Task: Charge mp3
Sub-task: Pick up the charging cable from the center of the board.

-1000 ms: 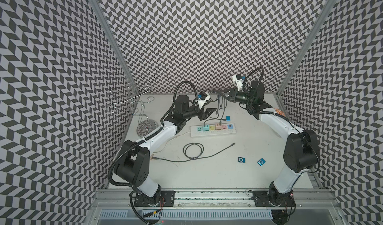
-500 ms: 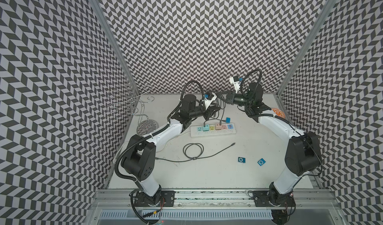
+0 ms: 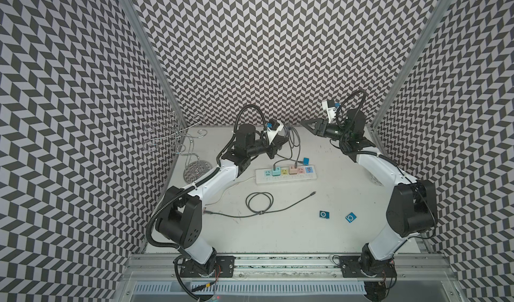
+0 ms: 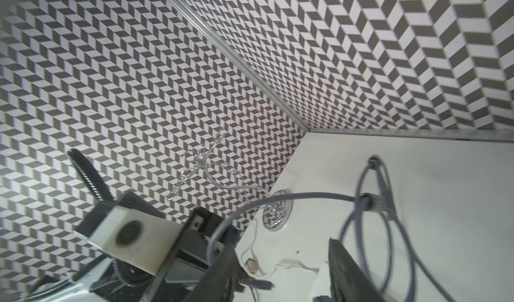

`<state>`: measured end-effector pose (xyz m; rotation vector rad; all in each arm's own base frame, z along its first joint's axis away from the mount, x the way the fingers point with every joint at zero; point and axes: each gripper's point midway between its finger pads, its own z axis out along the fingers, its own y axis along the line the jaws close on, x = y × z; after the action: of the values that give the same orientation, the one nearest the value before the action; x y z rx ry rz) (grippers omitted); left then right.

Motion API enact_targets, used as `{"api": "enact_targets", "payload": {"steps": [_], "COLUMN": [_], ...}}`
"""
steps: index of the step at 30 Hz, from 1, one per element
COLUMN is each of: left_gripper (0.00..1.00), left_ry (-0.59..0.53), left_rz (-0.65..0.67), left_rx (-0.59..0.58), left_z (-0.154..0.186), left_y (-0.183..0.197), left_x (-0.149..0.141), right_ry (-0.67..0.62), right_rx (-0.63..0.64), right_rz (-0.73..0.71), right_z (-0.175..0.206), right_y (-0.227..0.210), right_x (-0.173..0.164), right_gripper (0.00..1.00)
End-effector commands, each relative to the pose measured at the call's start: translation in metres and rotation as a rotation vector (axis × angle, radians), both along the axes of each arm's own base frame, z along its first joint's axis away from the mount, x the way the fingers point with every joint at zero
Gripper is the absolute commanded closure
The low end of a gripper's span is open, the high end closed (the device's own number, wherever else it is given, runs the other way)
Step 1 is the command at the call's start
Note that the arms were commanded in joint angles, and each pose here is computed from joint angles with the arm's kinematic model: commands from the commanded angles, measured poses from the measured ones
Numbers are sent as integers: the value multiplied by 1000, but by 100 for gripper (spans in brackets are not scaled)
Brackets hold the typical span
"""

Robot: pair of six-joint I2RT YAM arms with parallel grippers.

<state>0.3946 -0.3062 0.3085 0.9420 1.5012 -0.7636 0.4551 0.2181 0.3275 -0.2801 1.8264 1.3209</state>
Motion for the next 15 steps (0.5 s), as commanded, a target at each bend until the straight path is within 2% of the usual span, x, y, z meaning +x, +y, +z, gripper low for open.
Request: {"api": "enact_targets", "payload": {"steps": [1, 6, 10, 15], "left_gripper": [100, 100, 100, 100], "left_ry": [-62, -81, -82, -87], "left_rz": [-5, -24, -61, -72], "left_rx": [-15, -6, -13, -7], "left_z": [28, 41, 48, 52], "left_y": [7, 5, 1, 2], "left_x": [-4, -3, -8, -15], "right_ry": [-111, -164, -228, -171], "right_rx": [-98, -200, -334, -326], "right_rz": [-14, 13, 20, -2], "right_z": [2, -27, -53, -73], "right_y": [-1, 9, 31, 34], "right_x": [-8, -16, -13, 2], "right_gripper": [45, 40, 38, 43]}}
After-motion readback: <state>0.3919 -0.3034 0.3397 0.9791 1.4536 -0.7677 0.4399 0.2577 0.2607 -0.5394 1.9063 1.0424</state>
